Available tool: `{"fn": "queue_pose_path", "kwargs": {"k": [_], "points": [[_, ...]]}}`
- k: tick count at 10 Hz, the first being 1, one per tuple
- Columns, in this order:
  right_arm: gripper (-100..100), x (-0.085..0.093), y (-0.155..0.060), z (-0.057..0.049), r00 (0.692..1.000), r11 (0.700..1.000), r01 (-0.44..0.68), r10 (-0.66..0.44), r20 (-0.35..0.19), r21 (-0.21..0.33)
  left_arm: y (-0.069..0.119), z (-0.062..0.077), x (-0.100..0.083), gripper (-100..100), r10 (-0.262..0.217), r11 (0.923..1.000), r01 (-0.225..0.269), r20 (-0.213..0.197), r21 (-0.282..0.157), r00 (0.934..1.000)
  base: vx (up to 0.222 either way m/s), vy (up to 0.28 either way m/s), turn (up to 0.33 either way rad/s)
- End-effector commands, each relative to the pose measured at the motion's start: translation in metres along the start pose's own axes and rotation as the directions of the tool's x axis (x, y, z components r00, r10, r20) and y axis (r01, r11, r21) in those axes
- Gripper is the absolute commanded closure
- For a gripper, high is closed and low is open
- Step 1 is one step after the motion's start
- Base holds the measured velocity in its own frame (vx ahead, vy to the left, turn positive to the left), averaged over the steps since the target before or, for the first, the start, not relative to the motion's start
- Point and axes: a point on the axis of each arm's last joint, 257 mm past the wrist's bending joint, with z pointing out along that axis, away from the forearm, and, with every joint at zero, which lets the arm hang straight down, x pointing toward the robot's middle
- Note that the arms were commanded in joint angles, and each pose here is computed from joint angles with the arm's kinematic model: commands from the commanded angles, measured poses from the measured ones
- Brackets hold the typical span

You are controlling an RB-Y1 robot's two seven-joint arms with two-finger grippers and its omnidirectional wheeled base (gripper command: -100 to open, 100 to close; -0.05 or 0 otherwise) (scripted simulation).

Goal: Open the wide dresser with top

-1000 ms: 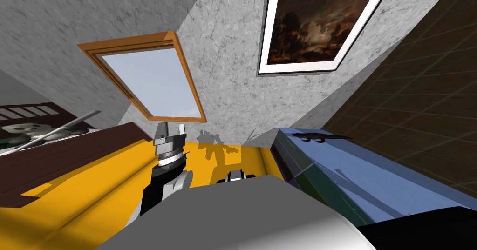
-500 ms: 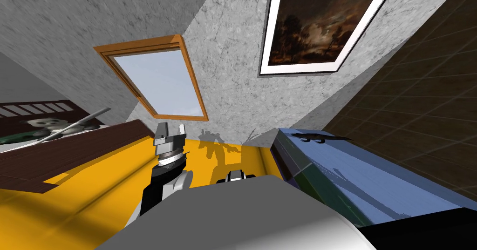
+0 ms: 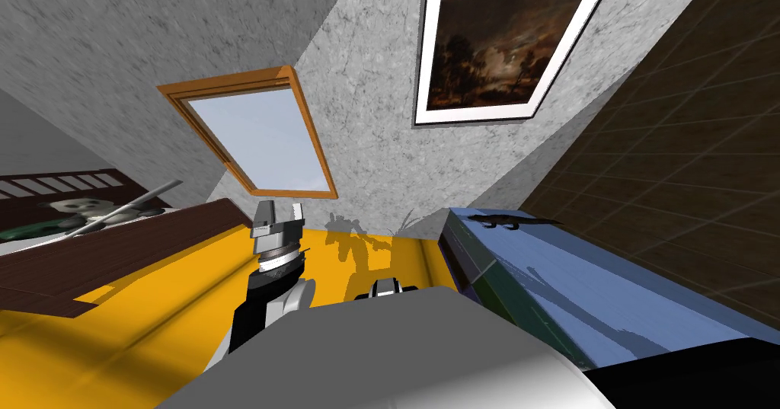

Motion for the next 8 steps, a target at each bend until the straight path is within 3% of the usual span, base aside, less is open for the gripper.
{"fn": "queue_pose_path", "kwargs": {"k": [1, 5, 6, 8], "points": [[100, -0.0026, 0.0011, -0.0004, 1.000, 1.000, 0.000, 0.000, -0.002, -0.003, 0.0000, 0.0000, 0.0000, 0, 0.000, 1.0000, 0.000, 0.000, 0.000, 1.0000, 0.019, 0.165, 0.001], [100, -0.0056, 0.0023, -0.0007, 1.000, 1.000, 0.000, 0.000, -0.004, -0.007, 0.0000, 0.0000, 0.0000, 0, 0.000, 1.0000, 0.000, 0.000, 0.000, 1.0000, 0.041, 0.179, 0.002], [-100, -0.0057, 0.0014, 0.0014, 1.000, 1.000, 0.000, 0.000, -0.002, -0.006, 0.0000, 0.0000, 0.0000, 0, 0.000, 1.0000, 0.000, 0.000, 0.000, 1.0000, -0.011, -0.089, -0.007], [-100, -0.0054, 0.0004, 0.0037, 1.000, 1.000, 0.001, -0.001, 0.000, -0.005, 0.0001, 0.0000, -0.0001, 0, 0.000, 1.0000, 0.000, 0.000, 0.000, 1.0000, -0.006, -0.191, 0.003]]}}
